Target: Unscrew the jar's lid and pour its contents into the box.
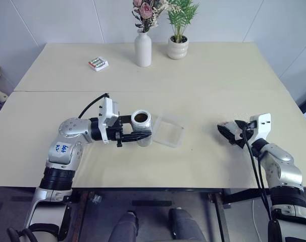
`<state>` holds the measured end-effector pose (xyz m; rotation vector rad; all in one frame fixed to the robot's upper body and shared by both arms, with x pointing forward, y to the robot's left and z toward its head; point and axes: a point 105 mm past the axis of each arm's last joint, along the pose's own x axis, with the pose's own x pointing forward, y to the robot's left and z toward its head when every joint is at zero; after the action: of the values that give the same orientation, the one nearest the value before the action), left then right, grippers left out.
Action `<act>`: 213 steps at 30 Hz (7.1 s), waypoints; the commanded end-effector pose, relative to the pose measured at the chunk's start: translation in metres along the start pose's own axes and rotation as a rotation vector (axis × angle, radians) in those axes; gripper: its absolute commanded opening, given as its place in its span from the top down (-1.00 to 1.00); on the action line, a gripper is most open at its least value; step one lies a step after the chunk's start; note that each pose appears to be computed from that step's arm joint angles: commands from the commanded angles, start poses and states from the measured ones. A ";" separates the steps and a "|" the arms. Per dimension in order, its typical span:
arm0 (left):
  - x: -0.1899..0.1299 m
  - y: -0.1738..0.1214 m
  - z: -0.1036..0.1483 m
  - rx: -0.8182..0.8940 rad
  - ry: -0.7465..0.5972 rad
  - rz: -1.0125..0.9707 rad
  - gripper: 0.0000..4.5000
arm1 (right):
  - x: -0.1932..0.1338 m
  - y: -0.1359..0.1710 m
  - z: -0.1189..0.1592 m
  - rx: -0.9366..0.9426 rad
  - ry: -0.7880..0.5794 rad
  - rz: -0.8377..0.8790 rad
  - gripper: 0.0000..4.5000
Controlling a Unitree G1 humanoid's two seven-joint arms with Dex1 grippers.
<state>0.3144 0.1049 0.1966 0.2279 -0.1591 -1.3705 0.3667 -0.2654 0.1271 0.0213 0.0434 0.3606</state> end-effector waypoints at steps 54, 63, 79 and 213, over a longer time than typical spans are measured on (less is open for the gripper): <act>0.121 0.091 0.044 1.974 0.248 0.225 0.06 | -0.048 0.133 0.074 -0.150 -0.042 0.563 -0.99; 0.129 0.084 0.019 2.230 0.225 0.015 0.06 | -0.045 0.138 0.079 -0.091 -0.072 0.538 -0.99; 0.145 0.082 0.038 2.261 0.212 -0.017 0.06 | -0.022 0.151 0.080 -0.055 -0.100 0.598 -0.99; -0.165 0.140 -0.058 -0.106 -0.002 1.401 0.06 | -0.027 0.182 0.118 -0.445 -0.256 0.832 -0.99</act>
<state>0.4301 0.2875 0.1652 -0.0282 -0.1353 -0.0180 0.2894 -0.1074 0.2422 -0.3266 -0.2631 1.1888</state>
